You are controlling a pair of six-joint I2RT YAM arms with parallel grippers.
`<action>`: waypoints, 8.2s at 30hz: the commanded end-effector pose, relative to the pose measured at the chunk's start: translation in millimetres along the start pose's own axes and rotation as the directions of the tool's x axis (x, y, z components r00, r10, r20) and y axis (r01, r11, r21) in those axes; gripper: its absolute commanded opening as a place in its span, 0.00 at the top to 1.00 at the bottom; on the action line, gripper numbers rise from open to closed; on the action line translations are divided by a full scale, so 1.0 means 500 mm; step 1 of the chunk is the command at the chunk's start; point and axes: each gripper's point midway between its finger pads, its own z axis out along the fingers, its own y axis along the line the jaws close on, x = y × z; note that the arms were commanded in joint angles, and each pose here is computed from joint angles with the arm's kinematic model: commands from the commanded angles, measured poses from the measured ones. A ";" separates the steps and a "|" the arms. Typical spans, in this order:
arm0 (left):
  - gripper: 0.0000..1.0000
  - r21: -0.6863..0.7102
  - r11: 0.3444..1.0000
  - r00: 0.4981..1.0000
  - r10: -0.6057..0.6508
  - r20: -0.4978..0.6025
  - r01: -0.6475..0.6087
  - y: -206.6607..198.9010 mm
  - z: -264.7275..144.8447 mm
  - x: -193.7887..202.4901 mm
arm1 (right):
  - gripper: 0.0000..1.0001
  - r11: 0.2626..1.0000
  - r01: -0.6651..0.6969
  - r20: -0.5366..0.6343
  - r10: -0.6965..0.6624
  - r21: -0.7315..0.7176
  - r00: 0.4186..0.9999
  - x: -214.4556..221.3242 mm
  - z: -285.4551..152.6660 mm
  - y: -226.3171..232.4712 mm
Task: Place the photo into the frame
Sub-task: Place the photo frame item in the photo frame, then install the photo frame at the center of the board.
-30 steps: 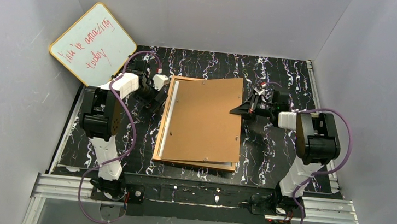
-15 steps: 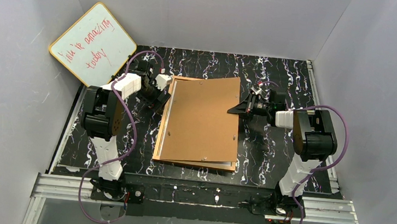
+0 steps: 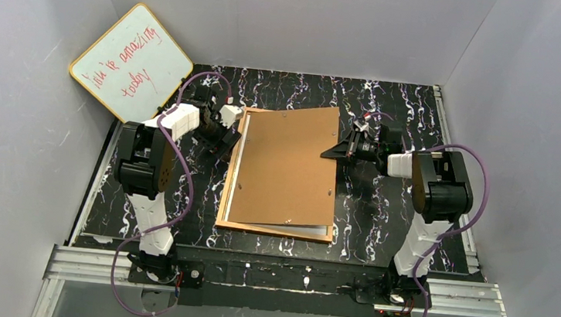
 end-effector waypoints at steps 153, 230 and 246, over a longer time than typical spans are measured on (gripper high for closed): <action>0.19 0.431 0.902 0.988 0.070 -0.139 -0.003 -0.191 -0.050 0.161 | 0.99 0.697 0.504 -0.376 -0.346 0.510 0.859 0.438 0.113 -0.100; 0.89 0.498 0.861 0.984 -0.018 -0.175 0.104 -0.206 0.018 0.170 | 0.70 0.830 0.526 -0.222 -0.486 0.186 0.845 0.311 0.474 0.001; 0.89 0.495 0.863 0.984 -0.009 -0.177 0.097 -0.202 0.000 0.166 | 0.69 0.838 0.532 -0.202 -0.504 0.124 0.840 0.320 0.455 0.056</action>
